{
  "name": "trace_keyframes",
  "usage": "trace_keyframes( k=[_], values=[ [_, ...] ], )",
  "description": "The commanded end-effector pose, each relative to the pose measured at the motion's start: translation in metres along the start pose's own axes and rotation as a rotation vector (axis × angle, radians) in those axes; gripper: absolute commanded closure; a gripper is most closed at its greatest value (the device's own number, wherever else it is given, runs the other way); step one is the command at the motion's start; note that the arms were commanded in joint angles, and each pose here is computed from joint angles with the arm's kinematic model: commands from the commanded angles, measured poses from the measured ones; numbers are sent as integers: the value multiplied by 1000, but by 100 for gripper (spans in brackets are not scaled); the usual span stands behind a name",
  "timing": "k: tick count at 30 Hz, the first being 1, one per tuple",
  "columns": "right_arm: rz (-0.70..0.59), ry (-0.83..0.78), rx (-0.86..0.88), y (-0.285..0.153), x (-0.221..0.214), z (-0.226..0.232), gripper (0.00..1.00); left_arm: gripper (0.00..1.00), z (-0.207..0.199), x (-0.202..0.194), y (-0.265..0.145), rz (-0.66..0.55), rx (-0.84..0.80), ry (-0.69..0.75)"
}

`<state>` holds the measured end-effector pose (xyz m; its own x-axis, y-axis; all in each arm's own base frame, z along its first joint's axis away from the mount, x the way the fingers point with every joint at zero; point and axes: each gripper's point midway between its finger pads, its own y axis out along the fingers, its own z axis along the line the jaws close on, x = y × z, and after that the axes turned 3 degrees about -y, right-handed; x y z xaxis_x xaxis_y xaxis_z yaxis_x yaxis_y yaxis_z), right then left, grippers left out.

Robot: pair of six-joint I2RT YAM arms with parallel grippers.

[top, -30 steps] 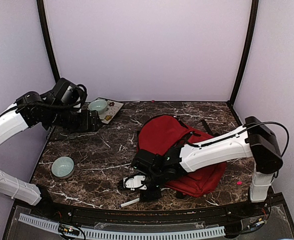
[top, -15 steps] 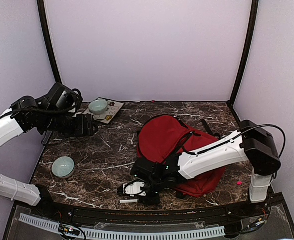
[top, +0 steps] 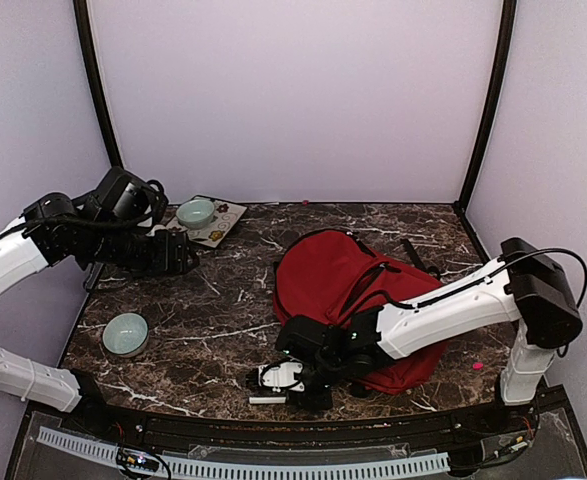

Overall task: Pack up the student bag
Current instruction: Pick up the pen from the center of the board, then pass from the right arm to the left

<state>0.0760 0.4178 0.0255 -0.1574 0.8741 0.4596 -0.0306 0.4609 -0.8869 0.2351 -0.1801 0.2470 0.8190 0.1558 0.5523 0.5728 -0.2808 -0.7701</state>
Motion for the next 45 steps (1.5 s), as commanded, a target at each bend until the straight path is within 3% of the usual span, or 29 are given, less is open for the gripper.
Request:
trace_keyframes(
  k=[1,13,23,38,45],
  values=[
    [-91,55,-95,-33,27,-14,100,15,-6,-2,0,25,-31,-3],
    [-299,202,-336,-133,60,-63,100,18,-47,9,-23,26,-232,35],
    [-425,338,-437,-211,45,-95,100,18,-105,20,-37,10,-514,118],
    [-537,655,-334,-278,7,-99,100,21,-152,24,-48,-9,-785,181],
    [-625,662,-54,-310,22,-66,100,21,-178,15,-54,56,-934,232]
  ],
)
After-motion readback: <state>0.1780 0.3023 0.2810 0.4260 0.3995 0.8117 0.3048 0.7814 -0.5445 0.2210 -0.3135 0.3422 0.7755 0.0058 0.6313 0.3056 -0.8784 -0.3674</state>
